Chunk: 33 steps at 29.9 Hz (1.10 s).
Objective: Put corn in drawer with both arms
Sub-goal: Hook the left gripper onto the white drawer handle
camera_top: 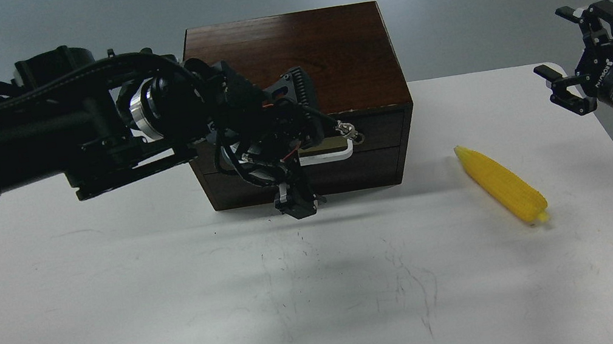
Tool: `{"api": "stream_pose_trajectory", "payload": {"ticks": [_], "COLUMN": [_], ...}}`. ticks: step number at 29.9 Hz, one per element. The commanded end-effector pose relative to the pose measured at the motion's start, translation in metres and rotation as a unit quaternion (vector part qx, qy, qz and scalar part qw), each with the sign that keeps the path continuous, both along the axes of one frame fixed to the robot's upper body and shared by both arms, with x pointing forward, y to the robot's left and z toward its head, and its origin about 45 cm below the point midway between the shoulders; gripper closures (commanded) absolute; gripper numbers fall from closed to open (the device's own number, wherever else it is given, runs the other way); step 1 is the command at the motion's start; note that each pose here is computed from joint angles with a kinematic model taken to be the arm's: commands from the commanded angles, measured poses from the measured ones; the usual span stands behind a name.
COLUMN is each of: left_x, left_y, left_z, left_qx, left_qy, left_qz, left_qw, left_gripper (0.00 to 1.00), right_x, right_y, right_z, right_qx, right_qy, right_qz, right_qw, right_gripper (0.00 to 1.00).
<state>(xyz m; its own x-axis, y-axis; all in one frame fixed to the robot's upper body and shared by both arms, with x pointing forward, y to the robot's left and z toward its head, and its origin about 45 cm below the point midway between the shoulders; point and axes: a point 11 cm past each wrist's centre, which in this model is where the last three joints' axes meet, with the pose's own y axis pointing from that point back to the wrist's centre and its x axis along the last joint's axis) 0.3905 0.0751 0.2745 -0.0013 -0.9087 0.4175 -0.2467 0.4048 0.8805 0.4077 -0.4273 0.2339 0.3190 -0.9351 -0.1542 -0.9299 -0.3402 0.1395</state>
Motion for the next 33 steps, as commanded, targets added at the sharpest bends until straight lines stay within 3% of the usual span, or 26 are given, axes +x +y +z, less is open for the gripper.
{"api": "stream_pose_trajectory", "payload": {"ticks": [1, 33], "left_x": [0.001, 0.001], "left_y": [-0.001, 0.007], "left_z": [0.000, -0.014], "left_qx": [0.000, 0.012], "left_qy": [-0.001, 0.009], "left_qz": [0.000, 0.009], "left_qw": [1.000, 1.000], "left_gripper": [0.02, 0.02], "right_x": [0.000, -0.001], "right_y": [-0.001, -0.002], "right_z": [0.000, 0.000], "right_qx": [-0.001, 0.003], "right_qy": [0.000, -0.001], "right_qz": [-0.001, -0.003], "right_qw": [1.000, 1.000], "right_gripper": [0.00, 0.00]}}
